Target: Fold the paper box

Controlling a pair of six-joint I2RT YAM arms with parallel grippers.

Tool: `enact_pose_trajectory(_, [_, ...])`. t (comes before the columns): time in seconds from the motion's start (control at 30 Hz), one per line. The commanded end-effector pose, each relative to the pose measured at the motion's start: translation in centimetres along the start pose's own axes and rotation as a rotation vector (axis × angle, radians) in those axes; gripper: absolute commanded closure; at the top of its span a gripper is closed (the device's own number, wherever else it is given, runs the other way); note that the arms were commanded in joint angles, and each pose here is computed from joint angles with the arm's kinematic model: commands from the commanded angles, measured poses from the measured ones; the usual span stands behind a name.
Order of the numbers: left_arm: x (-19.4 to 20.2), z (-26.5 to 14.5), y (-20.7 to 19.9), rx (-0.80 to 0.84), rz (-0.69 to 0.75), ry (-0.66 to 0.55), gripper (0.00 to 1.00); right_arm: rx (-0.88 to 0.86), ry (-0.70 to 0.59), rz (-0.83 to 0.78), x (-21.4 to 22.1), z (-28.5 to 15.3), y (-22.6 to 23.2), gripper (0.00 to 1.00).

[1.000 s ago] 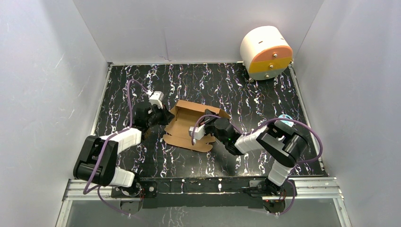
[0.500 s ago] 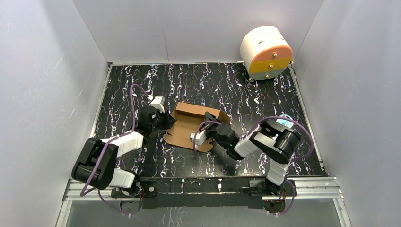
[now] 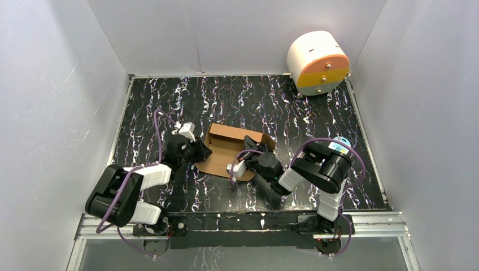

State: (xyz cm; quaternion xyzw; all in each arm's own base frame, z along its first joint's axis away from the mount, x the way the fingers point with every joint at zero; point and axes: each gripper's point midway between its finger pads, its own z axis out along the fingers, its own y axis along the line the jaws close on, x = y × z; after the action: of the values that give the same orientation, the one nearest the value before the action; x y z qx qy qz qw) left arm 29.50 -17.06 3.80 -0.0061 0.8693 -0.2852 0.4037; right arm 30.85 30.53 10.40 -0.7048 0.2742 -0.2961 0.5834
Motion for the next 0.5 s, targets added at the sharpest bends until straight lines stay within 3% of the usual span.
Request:
enact_pose_trajectory(0.0, [-3.3, -1.0, -2.9, 0.089, 0.015, -0.087, 0.69, 0.026, 0.011, -0.002, 0.1, -0.4, -0.5, 1.00])
enact_pose_trajectory(0.23, [-9.3, -5.3, -5.1, 0.101, 0.092, -0.318, 0.67, 0.009, 0.003, 0.007, 0.0, -0.4, -0.5, 1.00])
enact_pose_trajectory(0.37, [-11.9, -6.9, -3.0, -0.017, 0.076, -0.490, 0.71, 0.003, 0.000, 0.012, -0.1, -0.4, -0.3, 1.00])
enact_pose_trajectory(0.47, [-12.7, -7.2, -1.4, -0.090, 0.077, -0.548, 0.72, 0.002, -0.002, 0.014, -0.2, -0.3, -0.3, 1.00])
